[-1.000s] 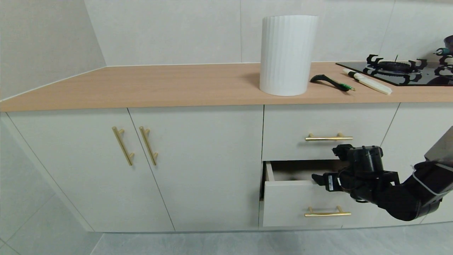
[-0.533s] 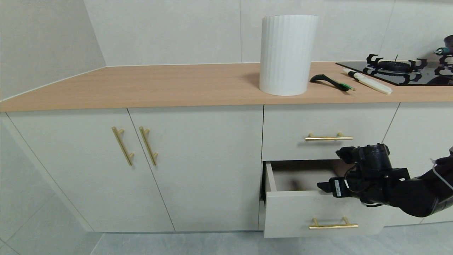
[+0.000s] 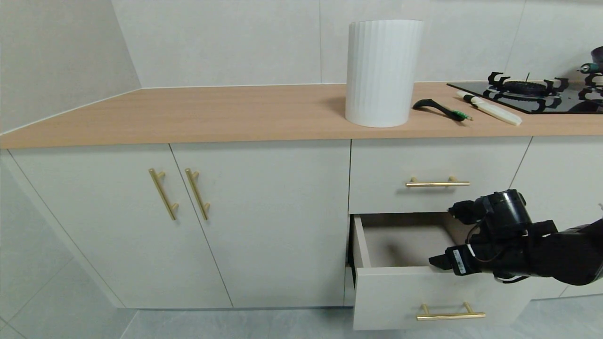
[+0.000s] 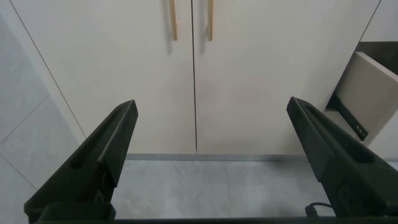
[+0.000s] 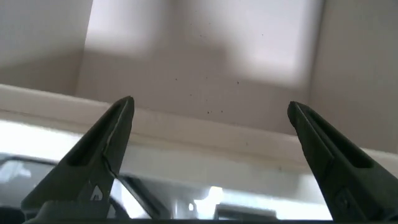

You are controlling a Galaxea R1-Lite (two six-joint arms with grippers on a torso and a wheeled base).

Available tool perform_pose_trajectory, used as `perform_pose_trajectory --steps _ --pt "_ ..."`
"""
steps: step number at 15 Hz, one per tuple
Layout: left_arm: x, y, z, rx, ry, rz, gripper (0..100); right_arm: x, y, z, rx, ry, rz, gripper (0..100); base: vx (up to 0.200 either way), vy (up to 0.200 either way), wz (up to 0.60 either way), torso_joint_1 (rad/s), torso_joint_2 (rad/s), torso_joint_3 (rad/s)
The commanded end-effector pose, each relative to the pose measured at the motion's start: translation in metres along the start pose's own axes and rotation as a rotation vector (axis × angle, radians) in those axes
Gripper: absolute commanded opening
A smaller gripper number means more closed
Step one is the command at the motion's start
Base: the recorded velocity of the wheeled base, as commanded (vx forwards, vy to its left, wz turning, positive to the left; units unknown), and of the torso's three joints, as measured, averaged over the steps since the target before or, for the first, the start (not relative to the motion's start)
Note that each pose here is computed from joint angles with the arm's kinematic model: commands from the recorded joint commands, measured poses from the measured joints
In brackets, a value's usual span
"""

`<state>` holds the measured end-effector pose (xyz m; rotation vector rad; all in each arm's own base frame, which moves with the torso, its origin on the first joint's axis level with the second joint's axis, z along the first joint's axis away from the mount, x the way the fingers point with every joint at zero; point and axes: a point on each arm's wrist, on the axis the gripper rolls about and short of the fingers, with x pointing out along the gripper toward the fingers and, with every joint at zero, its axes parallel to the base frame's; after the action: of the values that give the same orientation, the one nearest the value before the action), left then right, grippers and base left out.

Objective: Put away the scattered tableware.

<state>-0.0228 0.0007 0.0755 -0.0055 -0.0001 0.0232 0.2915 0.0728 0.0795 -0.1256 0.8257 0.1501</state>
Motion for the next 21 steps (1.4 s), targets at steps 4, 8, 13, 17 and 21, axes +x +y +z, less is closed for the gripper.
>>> perform_pose_trajectory --steps 4,8,13,17,21 --pt "0.000 0.000 0.000 -0.001 0.000 0.001 100 -0.018 0.001 0.001 -0.022 0.118 0.004 100 0.000 0.000 0.00 0.000 0.00 0.000" --pt "0.000 0.000 0.000 -0.001 0.000 0.001 100 -0.028 0.006 -0.007 -0.100 0.231 0.019 100 0.000 0.000 0.00 0.000 0.00 0.000" --pt "0.000 0.000 0.000 -0.001 0.000 0.000 100 -0.061 0.015 -0.020 -0.241 0.425 0.053 100 0.000 0.000 0.00 0.000 0.00 0.000" --pt "0.000 0.000 0.000 -0.001 0.000 0.001 100 -0.068 0.025 -0.031 -0.319 0.532 0.080 100 0.000 0.000 0.00 0.000 0.00 0.000" --pt "0.000 0.000 0.000 -0.001 0.000 0.000 100 -0.072 0.030 -0.020 -0.301 0.498 0.082 100 0.000 0.000 0.00 0.000 0.00 0.000"
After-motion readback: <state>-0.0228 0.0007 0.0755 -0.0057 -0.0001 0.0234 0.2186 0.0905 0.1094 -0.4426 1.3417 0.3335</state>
